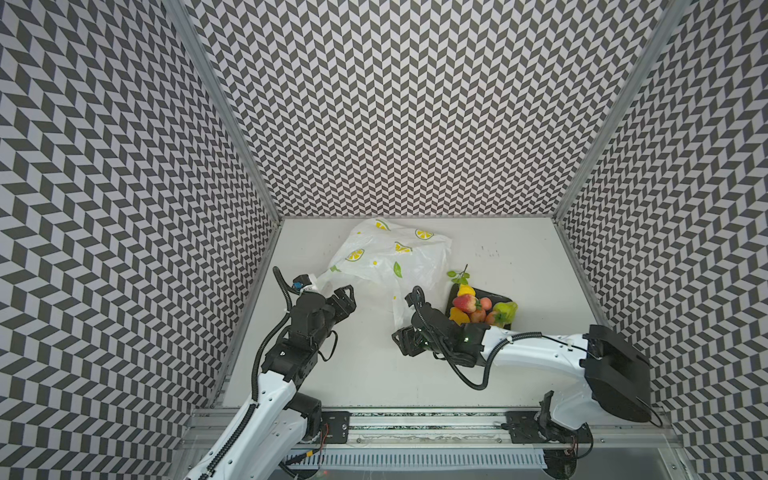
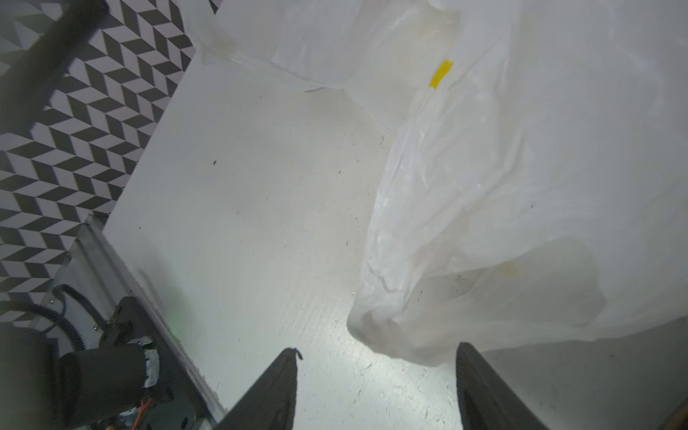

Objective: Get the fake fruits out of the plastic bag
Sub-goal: 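Move the open left gripper back into the bag opening above the peach, then lower the left gripper onto the yellow-orange peach and close it, then lift the peach out of the bag with the left gripper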

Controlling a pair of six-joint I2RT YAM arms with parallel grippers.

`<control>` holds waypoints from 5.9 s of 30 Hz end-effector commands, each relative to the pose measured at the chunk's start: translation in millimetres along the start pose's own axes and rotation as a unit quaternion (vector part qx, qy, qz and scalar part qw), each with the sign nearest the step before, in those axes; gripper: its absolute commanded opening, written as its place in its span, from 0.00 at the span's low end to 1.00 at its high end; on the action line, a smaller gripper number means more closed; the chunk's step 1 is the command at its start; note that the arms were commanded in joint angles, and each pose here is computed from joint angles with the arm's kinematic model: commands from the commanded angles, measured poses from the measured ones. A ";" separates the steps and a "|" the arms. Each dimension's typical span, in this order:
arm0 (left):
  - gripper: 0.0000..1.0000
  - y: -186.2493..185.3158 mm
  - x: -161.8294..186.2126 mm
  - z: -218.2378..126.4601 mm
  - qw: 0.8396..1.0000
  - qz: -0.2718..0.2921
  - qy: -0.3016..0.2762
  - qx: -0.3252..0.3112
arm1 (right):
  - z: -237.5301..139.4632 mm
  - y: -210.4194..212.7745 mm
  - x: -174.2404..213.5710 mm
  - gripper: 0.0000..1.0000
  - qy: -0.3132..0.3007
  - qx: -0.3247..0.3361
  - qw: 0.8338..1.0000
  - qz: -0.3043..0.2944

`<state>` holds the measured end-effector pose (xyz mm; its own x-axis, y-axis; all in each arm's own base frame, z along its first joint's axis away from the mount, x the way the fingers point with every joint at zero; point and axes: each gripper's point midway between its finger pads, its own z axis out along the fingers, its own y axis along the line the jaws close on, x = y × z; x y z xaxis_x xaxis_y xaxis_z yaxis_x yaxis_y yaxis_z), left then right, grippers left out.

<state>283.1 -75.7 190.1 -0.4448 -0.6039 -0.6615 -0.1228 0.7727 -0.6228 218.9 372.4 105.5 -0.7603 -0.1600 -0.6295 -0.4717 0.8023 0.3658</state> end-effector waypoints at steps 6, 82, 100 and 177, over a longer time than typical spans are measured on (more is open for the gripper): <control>0.72 24.5 27.2 0.5 0.999 -0.037 0.030 -0.012 | 29.0 8.1 -36.1 0.28 -0.065 0.022 0.998 0.013; 0.26 -34.2 88.8 196.0 0.963 -0.204 0.144 0.106 | -54.6 76.9 -67.0 0.00 -0.066 -0.339 0.938 0.000; 0.06 -41.0 95.4 217.1 0.958 -0.212 0.157 0.115 | -53.0 82.7 -63.5 0.00 -0.055 -0.343 0.938 -0.002; 0.00 -270.9 176.8 13.8 0.929 0.097 0.194 0.299 | -281.5 -109.6 -62.8 0.69 -0.328 -0.006 0.935 0.133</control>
<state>247.6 -376.2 219.1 -0.7155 -0.1991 -0.6697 0.4479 0.6050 -0.6583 192.2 136.1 313.1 -0.3881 0.4442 -0.8075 -0.3536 0.7373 0.5756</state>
